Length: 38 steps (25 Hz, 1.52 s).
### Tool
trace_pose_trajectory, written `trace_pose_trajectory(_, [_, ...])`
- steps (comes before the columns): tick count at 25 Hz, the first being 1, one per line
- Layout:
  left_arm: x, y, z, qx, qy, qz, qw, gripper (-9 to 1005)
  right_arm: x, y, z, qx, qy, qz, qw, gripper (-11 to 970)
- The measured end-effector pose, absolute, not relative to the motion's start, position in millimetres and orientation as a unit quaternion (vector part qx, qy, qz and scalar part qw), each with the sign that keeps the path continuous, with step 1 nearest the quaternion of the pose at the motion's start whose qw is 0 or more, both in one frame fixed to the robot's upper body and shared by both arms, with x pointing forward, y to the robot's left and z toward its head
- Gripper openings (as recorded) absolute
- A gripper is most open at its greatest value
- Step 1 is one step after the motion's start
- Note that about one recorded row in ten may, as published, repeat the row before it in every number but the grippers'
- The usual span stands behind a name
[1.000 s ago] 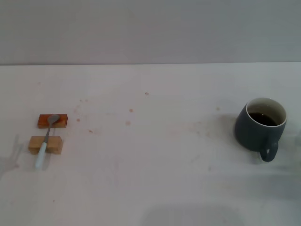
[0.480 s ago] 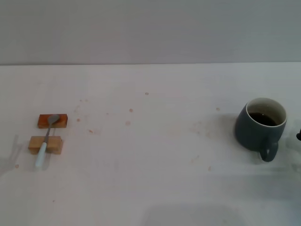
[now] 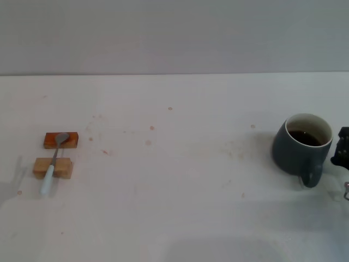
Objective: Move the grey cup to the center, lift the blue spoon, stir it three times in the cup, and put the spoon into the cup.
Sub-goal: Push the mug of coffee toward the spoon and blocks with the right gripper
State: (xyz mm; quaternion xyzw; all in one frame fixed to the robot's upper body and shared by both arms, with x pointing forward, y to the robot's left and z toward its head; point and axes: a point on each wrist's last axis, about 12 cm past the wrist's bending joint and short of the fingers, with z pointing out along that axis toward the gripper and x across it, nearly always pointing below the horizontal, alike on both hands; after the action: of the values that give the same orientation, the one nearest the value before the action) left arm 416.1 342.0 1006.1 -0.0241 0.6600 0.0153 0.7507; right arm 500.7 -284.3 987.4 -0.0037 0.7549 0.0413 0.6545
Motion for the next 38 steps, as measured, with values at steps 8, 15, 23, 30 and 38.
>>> trace_pose_trajectory(8, [417, 341, 1006, -0.024, 0.660, 0.012, 0.751, 833, 502, -275, 987, -0.021, 0.758, 0.055, 0.650, -1])
trace_pose_trajectory(15, [418, 340, 1007, -0.024, 0.658, 0.010, 0.752, 833, 503, -265, 987, -0.039, 0.759, 0.072, 0.646, -1])
trace_pose_trajectory(23, [419, 339, 1007, -0.024, 0.658, 0.009, 0.753, 833, 507, -248, 989, -0.061, 0.756, 0.097, 0.645, -1])
trace_pose_trajectory(30, [420, 339, 1007, -0.023, 0.657, 0.008, 0.754, 834, 513, -233, 991, -0.085, 0.759, 0.116, 0.635, -1])
trace_pose_trajectory(38, [421, 339, 1007, -0.024, 0.658, 0.008, 0.753, 834, 515, -237, 991, -0.075, 0.760, 0.109, 0.637, -1])
